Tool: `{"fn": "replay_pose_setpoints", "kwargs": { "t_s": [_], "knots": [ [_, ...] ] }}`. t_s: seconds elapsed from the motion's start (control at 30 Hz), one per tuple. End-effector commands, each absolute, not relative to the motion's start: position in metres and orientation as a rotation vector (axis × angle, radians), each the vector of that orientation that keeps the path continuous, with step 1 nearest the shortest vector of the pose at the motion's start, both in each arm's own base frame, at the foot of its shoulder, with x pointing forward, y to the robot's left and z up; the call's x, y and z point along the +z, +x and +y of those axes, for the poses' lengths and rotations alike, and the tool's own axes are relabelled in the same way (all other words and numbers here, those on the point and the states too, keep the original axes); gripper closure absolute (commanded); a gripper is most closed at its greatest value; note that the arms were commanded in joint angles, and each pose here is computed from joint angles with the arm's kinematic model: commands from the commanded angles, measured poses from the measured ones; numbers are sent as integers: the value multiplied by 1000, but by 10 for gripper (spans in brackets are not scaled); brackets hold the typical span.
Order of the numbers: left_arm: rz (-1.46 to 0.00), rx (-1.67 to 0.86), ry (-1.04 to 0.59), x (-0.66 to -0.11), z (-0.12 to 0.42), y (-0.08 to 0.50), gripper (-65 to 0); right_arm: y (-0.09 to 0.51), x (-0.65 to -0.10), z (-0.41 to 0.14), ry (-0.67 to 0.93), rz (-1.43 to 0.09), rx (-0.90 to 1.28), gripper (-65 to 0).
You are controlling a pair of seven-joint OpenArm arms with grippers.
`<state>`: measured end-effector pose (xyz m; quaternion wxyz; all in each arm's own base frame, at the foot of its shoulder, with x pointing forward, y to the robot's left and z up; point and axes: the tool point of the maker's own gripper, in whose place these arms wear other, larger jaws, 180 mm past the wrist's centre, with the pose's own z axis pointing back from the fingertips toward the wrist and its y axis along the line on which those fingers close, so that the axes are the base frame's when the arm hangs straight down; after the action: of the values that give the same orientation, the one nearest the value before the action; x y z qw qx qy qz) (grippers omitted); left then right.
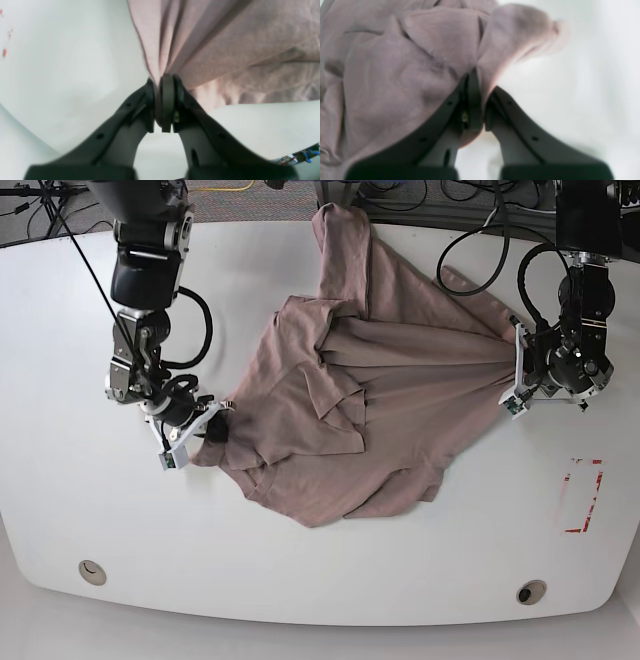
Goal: Fold the T-shirt properly
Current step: 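Release with the right gripper and regrasp the shirt edge nearby, then drag the shirt edge with the right gripper away from the left gripper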
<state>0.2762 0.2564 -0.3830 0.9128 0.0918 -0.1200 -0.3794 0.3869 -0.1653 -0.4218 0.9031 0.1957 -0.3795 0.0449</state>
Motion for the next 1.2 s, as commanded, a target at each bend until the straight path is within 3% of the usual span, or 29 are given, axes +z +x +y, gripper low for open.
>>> {"fn": "replay_pose_setpoints", "kwargs": {
  "t_s": [0.0,0.4,1.17],
  "knots": [
    [-263,-770,242,-369,271,289,-17,381,-411,-181,367,-808,96,-5],
    [-272,-839,226,-371,253,317,-19,309,-415,-219,254,-772,66,-5],
    [-318,-988,229,-358,208,366,-19,229,-405,-268,97,-739,22,-6]
  ]
}}
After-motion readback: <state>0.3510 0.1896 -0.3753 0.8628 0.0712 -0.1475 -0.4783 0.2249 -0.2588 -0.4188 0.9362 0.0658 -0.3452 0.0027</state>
